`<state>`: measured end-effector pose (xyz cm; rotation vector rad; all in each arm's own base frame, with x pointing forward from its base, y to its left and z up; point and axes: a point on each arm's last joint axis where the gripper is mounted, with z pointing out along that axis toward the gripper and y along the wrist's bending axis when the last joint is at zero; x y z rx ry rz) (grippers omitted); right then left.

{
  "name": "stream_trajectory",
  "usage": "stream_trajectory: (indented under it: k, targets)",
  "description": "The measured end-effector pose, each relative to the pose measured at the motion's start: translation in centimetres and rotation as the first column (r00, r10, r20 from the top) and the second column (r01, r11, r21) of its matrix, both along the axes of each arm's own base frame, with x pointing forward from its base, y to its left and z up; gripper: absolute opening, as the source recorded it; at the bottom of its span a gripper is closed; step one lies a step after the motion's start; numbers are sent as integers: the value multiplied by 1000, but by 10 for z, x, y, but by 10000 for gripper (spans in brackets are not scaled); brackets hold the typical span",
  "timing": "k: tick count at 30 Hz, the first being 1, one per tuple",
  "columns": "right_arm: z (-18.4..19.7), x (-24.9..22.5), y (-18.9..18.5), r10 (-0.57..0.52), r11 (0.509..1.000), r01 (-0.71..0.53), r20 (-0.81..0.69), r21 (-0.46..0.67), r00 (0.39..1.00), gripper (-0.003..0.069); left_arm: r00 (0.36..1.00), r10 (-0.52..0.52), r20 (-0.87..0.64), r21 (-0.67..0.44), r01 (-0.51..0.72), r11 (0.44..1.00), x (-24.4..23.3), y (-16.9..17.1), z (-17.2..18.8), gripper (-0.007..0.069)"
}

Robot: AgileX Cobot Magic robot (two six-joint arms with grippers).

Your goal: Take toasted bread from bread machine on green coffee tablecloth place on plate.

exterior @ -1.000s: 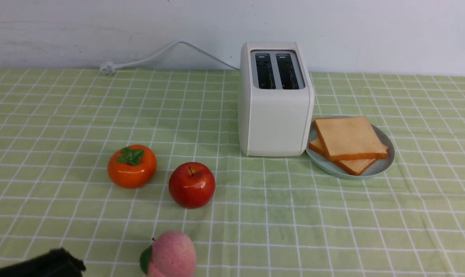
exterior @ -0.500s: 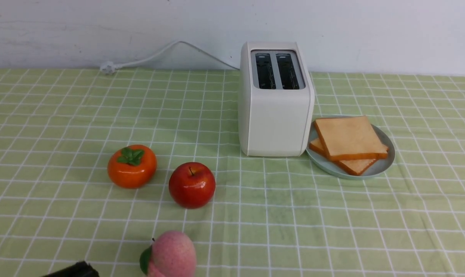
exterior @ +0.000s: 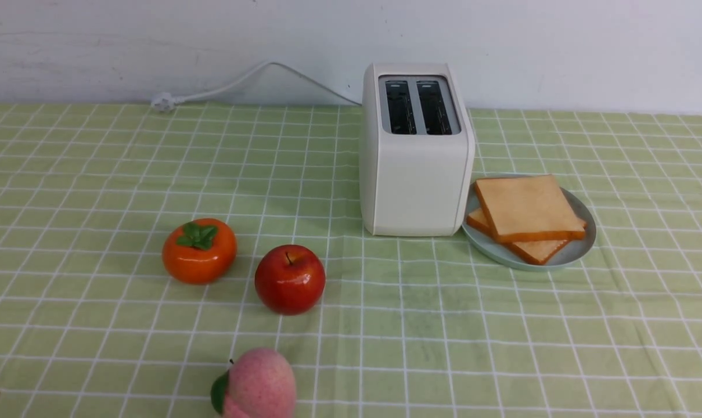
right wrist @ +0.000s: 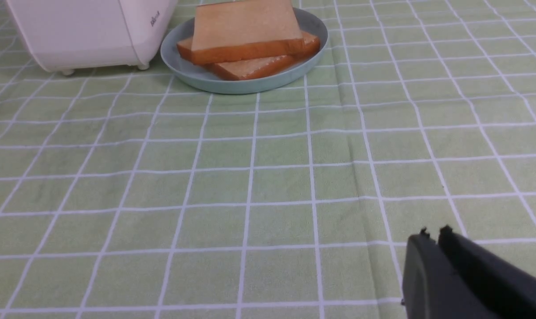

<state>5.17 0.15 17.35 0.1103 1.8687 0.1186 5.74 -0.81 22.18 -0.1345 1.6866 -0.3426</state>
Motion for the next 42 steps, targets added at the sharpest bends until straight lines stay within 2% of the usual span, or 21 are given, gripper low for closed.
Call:
stream_trajectory:
  k: [1,5,9,42]
  targets:
    - [0,0,0,0,1000,0,0,0,1000,41,999,40,1,22,-40,999,-3,3,-4,-13]
    - [0,0,0,0,1000,0,0,0,1000,46,997,68,-22,51,-66,997,-4,5,-23,-13]
    - [0,0,0,0,1000,0,0,0,1000,53,981,70,-184,51,-62,997,-5,4,-51,-13]
    - [0,0,0,-1,1000,1,0,-8,1000,91,976,70,-206,48,-61,997,-5,4,-53,-2]
